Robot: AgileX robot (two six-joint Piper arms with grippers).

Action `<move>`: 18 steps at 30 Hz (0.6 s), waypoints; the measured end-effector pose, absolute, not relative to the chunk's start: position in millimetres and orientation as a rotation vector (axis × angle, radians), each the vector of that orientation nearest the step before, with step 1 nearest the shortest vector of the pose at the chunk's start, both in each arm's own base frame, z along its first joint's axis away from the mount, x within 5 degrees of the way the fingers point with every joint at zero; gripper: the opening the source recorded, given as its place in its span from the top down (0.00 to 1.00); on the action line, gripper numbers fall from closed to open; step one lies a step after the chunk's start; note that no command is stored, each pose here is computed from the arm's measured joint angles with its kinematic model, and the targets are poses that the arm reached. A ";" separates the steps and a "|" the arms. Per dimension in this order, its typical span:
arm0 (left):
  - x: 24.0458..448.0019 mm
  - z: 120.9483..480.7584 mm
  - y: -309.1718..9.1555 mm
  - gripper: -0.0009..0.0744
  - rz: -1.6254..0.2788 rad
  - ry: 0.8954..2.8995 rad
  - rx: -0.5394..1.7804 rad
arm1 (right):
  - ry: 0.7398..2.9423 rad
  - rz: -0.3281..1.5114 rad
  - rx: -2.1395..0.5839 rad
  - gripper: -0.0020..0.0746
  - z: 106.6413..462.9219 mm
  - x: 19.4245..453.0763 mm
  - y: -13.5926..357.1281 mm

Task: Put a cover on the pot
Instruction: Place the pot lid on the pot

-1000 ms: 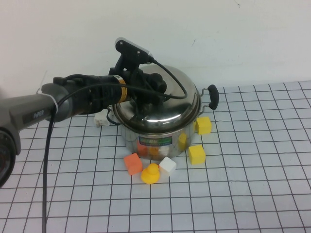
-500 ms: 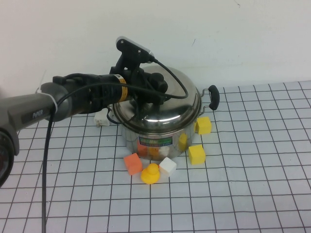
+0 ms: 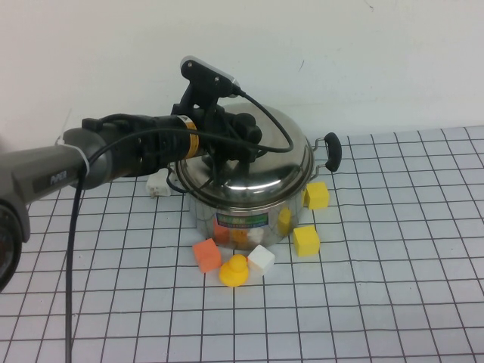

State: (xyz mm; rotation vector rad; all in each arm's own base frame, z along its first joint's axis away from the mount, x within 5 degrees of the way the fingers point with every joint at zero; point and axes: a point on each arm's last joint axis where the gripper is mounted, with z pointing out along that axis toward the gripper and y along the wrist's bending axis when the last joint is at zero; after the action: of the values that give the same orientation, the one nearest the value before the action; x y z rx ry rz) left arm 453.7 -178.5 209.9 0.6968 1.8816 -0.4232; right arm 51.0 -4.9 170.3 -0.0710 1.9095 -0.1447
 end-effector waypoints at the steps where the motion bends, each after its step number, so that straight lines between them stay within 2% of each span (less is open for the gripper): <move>1: 453.9 209.0 -178.6 0.55 -0.423 1.883 0.697 | 1.909 -0.145 -0.071 0.96 170.3 51.0 -4.9; 18: 455.8 202.2 -177.7 0.55 -0.426 1.913 0.662 | 1.909 -0.145 -0.071 0.96 170.3 51.0 -4.9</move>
State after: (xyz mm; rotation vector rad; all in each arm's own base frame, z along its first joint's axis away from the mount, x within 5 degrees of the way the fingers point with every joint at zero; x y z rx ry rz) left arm 455.8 -177.7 202.2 0.6616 1.9130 -0.4255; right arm 51.0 -4.9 170.3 -0.0710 1.9095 -0.1447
